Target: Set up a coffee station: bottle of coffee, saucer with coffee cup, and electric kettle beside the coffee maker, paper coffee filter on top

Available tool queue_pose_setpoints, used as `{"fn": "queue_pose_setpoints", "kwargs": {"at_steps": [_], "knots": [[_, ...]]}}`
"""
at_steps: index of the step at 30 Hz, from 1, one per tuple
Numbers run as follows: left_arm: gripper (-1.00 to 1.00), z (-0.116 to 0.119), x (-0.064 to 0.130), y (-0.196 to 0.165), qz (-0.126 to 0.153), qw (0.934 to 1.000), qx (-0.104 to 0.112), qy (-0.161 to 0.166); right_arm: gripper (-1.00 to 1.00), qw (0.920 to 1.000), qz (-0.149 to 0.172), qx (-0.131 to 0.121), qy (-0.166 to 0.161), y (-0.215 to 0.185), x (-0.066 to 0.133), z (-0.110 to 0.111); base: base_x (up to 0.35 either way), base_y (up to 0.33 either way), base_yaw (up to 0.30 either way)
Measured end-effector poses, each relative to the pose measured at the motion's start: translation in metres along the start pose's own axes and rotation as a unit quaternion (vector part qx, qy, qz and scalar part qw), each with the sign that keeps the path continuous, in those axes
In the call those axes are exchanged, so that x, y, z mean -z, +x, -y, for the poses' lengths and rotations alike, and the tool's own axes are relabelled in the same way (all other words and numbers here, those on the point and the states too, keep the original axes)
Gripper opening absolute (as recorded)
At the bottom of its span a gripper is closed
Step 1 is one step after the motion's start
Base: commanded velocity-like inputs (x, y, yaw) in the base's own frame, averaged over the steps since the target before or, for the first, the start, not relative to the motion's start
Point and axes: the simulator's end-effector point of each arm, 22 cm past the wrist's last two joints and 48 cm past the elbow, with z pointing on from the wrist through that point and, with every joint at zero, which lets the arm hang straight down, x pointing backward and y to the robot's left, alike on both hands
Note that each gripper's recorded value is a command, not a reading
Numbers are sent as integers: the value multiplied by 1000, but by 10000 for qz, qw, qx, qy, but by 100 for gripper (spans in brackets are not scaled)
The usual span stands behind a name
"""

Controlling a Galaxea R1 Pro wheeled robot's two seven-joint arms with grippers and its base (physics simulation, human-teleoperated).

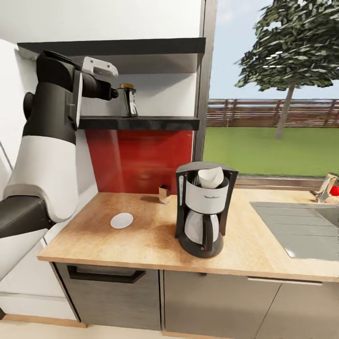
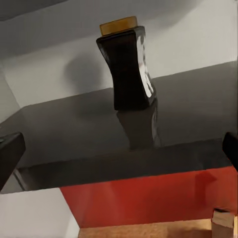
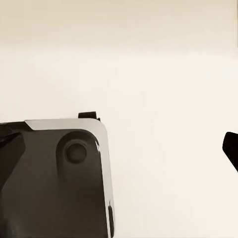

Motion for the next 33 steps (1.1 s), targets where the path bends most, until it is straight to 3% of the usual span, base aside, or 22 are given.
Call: {"fn": "queue_pose_setpoints", "kwargs": {"at_steps": [6,12,15,19,25,33], "knots": [[100,7,5,-11,93,9989,124,-441,100,10000,3,3,0,0,0,0,0,0,-34],[100,13,6,-13,99,9983,223,-521,100,10000,3,2,5,0,0,0,0,0,-4],[100,6,4,-6,47,9976,332,-602,100,10000,2,4,4,0,0,0,0,0,0],[100,-23,3,11,-97,9925,581,-1074,100,10000,2,5,4,0,0,0,0,0,0],[100,-20,-4,43,-291,9912,608,-1136,100,10000,8,-1,6,-1,0,0,0,0,0],[100,-12,-6,53,-291,9920,760,-960,100,10000,14,0,8,-1,0,0,213,50,-55]]}}
